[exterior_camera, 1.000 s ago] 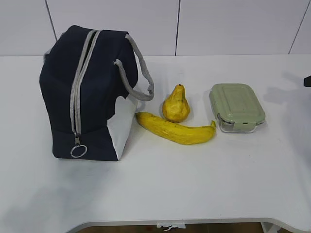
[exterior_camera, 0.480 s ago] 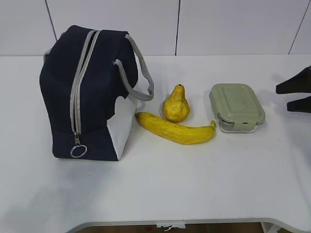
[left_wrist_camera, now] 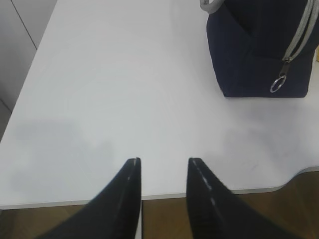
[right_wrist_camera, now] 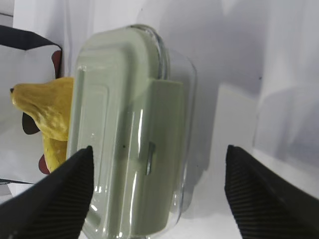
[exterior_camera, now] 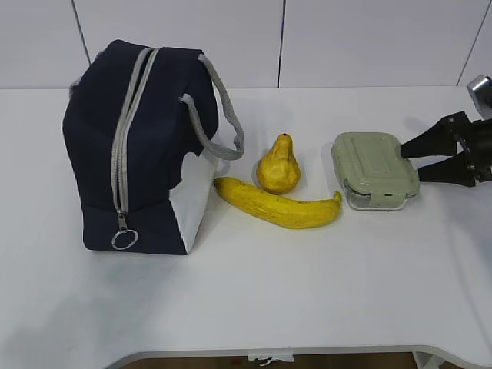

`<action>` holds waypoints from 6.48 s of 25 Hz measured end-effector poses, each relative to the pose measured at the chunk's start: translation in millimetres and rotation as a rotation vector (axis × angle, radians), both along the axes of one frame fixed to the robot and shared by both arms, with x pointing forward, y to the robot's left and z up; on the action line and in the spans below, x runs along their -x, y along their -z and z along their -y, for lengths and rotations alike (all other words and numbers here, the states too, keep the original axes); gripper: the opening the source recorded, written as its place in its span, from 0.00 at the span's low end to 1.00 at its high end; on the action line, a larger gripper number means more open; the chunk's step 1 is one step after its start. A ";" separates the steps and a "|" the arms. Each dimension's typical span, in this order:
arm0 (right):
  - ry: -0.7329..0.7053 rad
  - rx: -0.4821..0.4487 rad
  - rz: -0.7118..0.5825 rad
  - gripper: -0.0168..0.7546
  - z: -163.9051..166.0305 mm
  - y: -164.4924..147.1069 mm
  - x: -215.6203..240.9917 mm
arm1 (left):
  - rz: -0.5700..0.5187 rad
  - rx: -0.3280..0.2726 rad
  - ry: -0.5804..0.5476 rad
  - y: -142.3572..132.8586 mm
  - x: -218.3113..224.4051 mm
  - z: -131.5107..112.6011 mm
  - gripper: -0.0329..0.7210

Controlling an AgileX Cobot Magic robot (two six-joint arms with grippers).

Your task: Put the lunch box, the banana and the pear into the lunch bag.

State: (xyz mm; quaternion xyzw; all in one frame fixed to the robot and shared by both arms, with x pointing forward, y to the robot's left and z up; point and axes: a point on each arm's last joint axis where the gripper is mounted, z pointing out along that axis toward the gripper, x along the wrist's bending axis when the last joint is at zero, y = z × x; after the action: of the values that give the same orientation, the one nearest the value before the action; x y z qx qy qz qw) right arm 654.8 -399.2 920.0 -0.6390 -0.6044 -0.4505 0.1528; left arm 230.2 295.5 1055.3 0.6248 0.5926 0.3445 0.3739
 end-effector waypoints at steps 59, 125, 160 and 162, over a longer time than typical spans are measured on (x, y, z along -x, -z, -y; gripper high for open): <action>0.010 -0.093 0.009 0.54 -20.0 19.7 -12.0 | 0.000 0.000 0.000 0.0 0.0 0.0 0.36; -0.099 -0.303 0.051 0.51 -175.9 -161.6 20.2 | -0.499 0.342 0.409 -78.7 -266.3 43.3 0.53; -0.032 -0.288 0.243 0.51 -294.2 -164.9 26.9 | -0.647 0.514 0.575 -11.2 -381.2 58.3 0.06; -0.026 -0.257 0.238 0.51 -294.2 -156.9 23.5 | -0.648 0.514 0.576 -11.2 -381.0 58.3 0.06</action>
State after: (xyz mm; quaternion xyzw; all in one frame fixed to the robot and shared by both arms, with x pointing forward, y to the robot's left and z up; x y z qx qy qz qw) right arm 631.3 -105.0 1076.9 -0.5483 -0.5638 -0.5947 0.1665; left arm 611.3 237.2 1066.5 0.7254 0.5474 -0.1415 0.3926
